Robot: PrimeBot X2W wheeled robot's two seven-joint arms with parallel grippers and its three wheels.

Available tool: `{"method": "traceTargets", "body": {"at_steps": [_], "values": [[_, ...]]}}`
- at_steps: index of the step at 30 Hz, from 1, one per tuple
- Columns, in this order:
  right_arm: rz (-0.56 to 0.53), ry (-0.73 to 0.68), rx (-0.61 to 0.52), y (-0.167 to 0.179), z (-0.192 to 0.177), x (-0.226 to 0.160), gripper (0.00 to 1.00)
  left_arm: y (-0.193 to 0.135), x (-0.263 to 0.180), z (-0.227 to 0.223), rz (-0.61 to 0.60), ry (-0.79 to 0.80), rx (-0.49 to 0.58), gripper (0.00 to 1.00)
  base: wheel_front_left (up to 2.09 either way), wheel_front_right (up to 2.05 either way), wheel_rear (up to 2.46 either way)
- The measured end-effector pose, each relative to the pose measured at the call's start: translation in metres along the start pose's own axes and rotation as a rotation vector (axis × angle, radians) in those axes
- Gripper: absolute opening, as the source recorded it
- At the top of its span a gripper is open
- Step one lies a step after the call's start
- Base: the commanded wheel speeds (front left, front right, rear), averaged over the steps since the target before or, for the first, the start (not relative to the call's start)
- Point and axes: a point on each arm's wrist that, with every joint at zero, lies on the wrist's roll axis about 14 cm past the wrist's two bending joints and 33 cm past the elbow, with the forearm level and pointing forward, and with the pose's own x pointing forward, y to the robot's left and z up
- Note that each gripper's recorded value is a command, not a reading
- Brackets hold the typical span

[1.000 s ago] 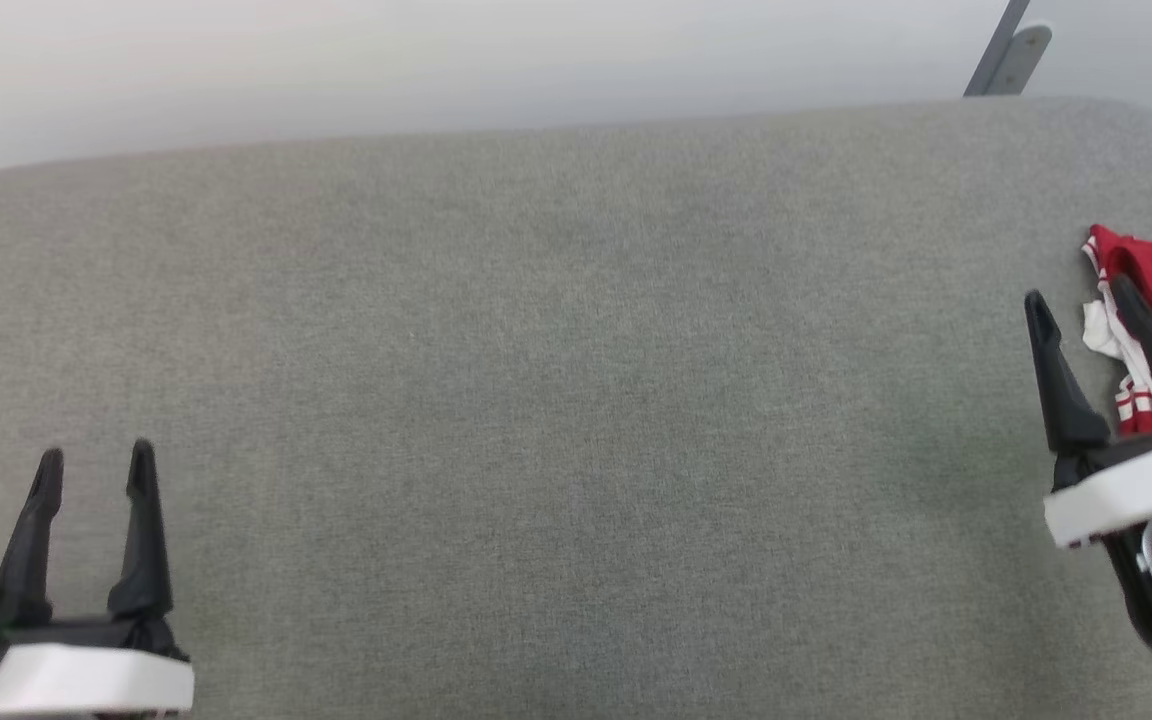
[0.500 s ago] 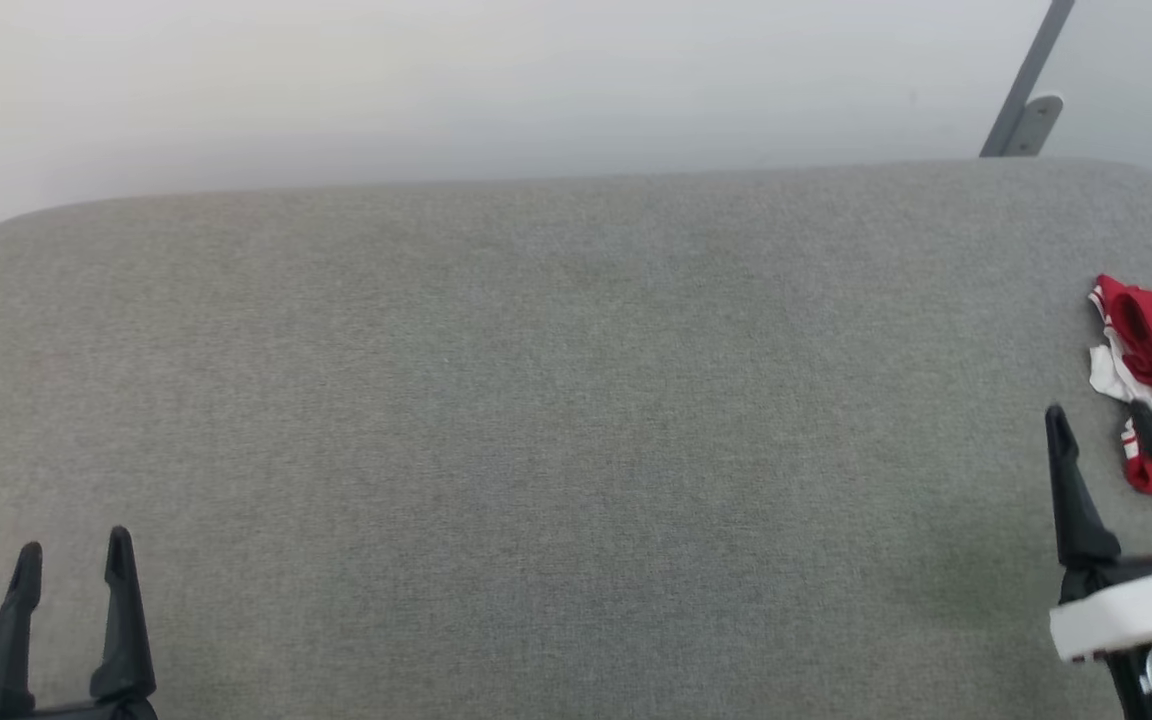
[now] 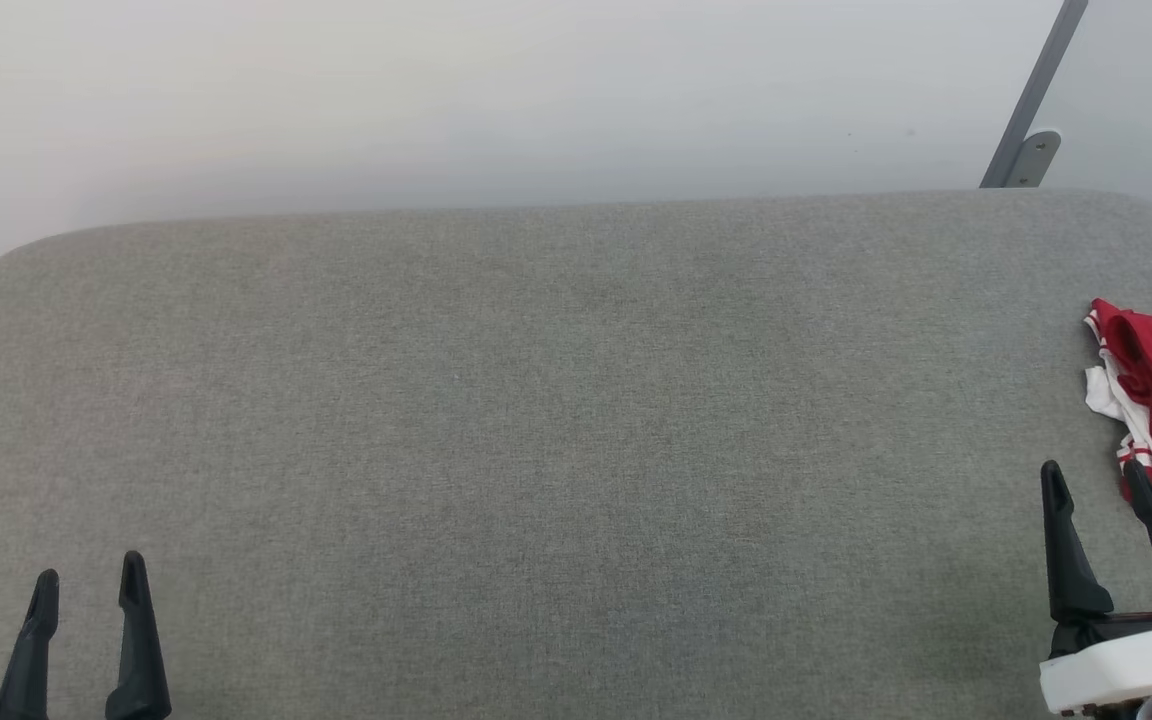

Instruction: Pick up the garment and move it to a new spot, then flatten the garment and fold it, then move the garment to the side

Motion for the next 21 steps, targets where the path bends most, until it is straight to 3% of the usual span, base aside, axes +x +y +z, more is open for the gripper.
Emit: {"method": "traceTargets", "body": {"at_steps": [21], "values": [[-0.013, 0.012, 0.018, 0.002, -0.005, -0.010, 1.00, -0.013, 0.000, -0.005, -0.035, 0.014, -0.005, 1.00, 0.00, 0.00, 0.00]]}}
